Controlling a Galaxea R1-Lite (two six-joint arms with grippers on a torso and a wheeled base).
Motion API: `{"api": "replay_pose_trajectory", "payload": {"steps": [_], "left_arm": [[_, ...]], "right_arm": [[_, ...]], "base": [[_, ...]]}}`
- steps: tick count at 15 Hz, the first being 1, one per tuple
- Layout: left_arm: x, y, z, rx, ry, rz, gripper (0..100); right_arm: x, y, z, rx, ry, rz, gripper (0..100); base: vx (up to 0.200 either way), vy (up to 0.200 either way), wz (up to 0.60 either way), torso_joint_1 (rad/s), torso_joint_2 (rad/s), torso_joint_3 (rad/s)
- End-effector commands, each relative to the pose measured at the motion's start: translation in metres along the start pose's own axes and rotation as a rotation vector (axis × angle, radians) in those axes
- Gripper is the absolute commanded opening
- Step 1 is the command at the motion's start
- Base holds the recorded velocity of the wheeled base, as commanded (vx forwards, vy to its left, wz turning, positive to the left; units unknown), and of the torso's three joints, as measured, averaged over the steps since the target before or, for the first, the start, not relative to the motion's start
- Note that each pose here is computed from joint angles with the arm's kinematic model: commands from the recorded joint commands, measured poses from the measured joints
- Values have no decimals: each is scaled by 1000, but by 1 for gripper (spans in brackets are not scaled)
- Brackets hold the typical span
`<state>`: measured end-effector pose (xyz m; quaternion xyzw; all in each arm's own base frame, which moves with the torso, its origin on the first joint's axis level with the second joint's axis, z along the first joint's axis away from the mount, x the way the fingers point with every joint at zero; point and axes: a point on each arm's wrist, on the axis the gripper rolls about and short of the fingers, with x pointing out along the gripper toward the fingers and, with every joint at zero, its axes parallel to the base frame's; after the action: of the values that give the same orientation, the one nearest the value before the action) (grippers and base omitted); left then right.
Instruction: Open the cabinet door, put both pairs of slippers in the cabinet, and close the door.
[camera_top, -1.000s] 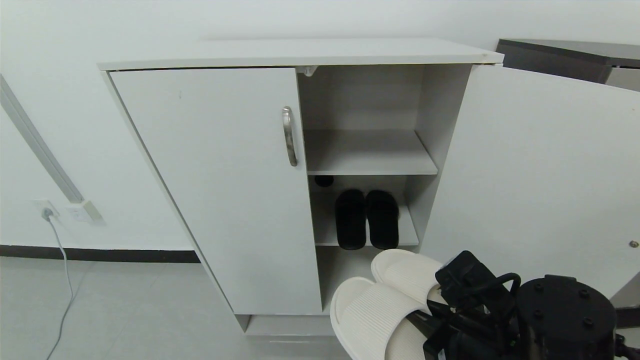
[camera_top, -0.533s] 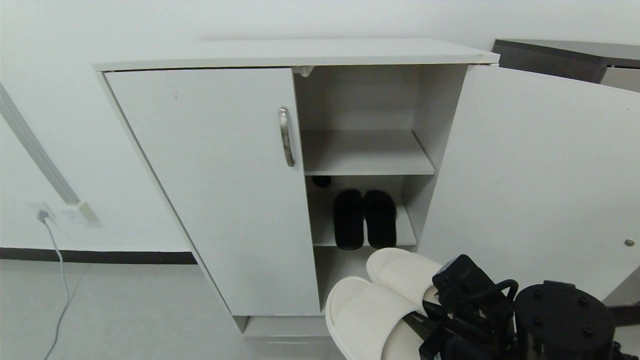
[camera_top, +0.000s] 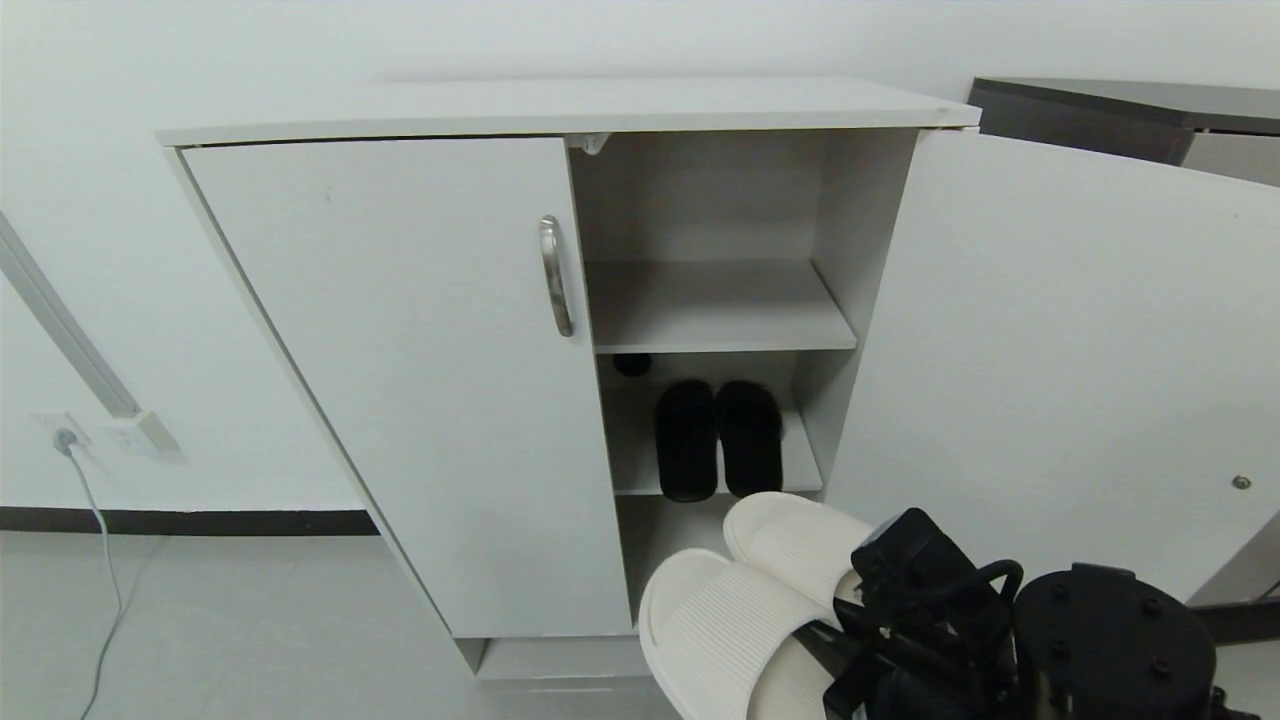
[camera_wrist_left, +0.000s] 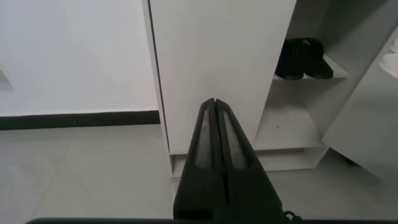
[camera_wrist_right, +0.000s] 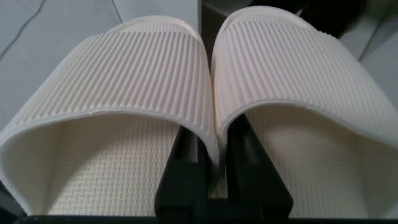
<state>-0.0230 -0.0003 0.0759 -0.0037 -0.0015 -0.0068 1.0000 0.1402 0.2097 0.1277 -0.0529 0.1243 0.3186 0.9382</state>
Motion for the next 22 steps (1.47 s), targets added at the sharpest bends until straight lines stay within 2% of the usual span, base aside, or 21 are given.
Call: {"api": "replay_pose_trajectory", "payload": {"steps": [1, 3, 4, 6, 7, 9, 13, 15, 16, 20, 22], "left_arm": [[0, 0, 0, 0, 1, 1, 0], [0, 0, 0, 1, 1, 1, 0], [0, 0, 0, 1, 1, 1, 0], [0, 0, 0, 1, 1, 1, 0], [0, 0, 0, 3, 1, 1, 0], [0, 0, 0, 3, 1, 1, 0], [0, 0, 0, 1, 1, 1, 0], [0, 0, 0, 1, 1, 1, 0], [0, 0, 0, 1, 1, 1, 0], [0, 0, 0, 1, 1, 1, 0], [0, 0, 0, 1, 1, 1, 0]], "right_arm": [[19, 9, 8, 22, -23, -67, 0], [44, 23, 9, 89, -40, -182, 0], [63, 29, 5, 100, -41, -279, 0], [76, 33, 4, 105, -53, -352, 0], [85, 37, 14, 118, -81, -381, 0], [92, 40, 30, 115, -78, -430, 0], [95, 44, 75, 128, -90, -453, 0], [93, 43, 81, 136, -84, -456, 0], [91, 36, 90, 141, -85, -489, 0], [91, 32, 112, 139, -128, -517, 0], [95, 22, 119, 128, -104, -541, 0]], "base": [[0, 0, 0, 0, 0, 0], [0, 0, 0, 0, 0, 0], [0, 0, 0, 0, 0, 0], [0, 0, 0, 0, 0, 0], [0, 0, 0, 0, 0, 0], [0, 0, 0, 0, 0, 0], [0, 0, 0, 0, 0, 0], [0, 0, 0, 0, 0, 0], [0, 0, 0, 0, 0, 0], [0, 0, 0, 0, 0, 0], [0, 0, 0, 0, 0, 0]]}}
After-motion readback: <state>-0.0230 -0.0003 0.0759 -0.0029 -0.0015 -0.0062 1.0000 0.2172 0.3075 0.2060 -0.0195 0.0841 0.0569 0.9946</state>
